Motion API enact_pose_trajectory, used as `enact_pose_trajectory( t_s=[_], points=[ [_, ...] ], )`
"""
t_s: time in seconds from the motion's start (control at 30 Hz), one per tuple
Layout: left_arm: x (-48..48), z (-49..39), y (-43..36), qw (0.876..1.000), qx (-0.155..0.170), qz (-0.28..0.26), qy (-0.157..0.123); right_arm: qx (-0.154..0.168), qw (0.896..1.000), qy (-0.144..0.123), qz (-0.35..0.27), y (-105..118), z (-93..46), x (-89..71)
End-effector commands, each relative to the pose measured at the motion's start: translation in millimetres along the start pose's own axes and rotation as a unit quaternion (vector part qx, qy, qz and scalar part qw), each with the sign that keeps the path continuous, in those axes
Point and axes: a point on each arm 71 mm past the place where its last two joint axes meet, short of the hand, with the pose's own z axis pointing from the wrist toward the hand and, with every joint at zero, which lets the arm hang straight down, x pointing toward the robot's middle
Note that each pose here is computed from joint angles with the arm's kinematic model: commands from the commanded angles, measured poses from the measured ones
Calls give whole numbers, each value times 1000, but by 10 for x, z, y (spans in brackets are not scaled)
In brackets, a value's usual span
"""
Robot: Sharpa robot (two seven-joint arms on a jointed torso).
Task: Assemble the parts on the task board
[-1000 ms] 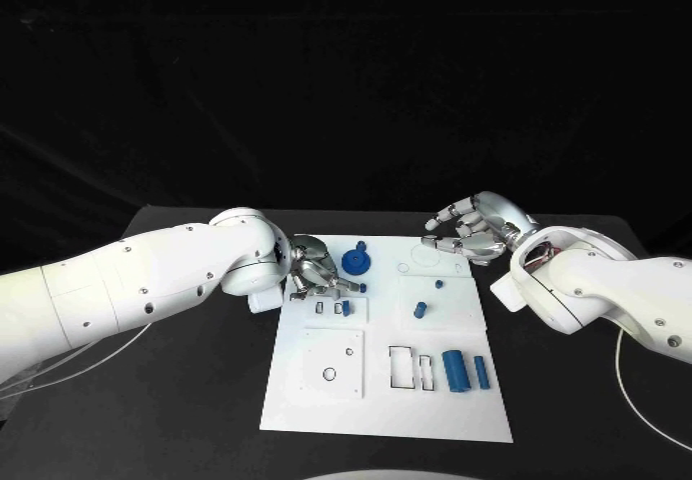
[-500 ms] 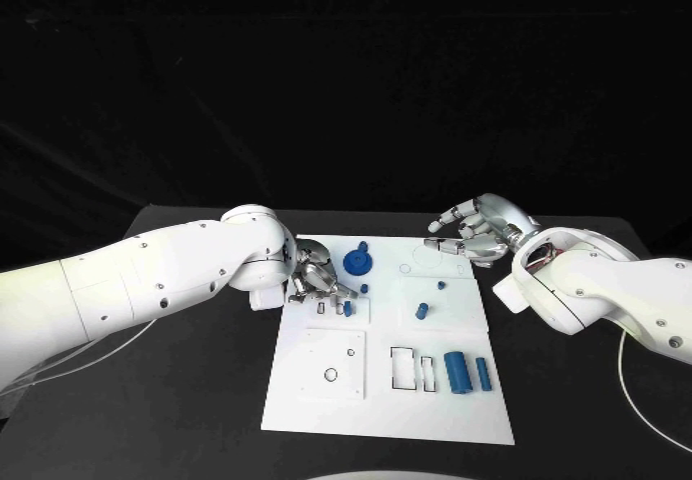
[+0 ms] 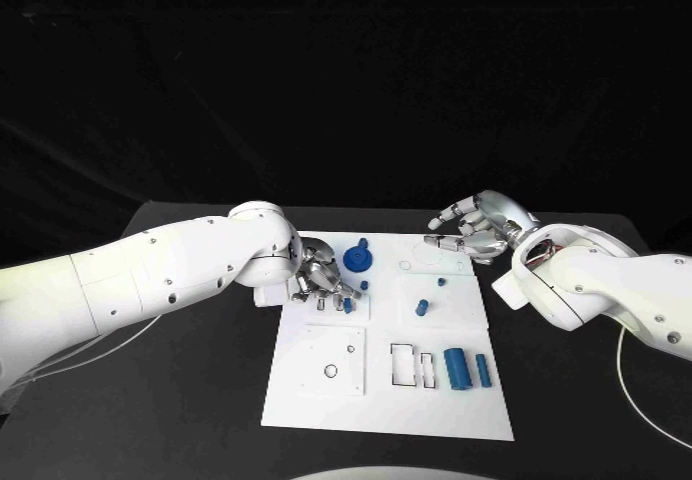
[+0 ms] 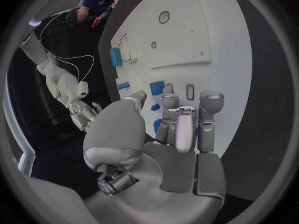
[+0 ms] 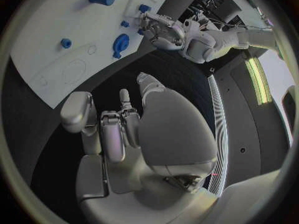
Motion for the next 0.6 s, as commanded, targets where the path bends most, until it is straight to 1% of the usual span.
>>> enact_pose_trajectory(
  t_s=[0.03,0.6],
  points=[
    [13,1,-24,1000,1,8,8,1,1000,7,-2,2,3,13],
    [15,27,-24,1000,-1,10,12,5,1000,8,-6,-10,6,8]
  ],
)
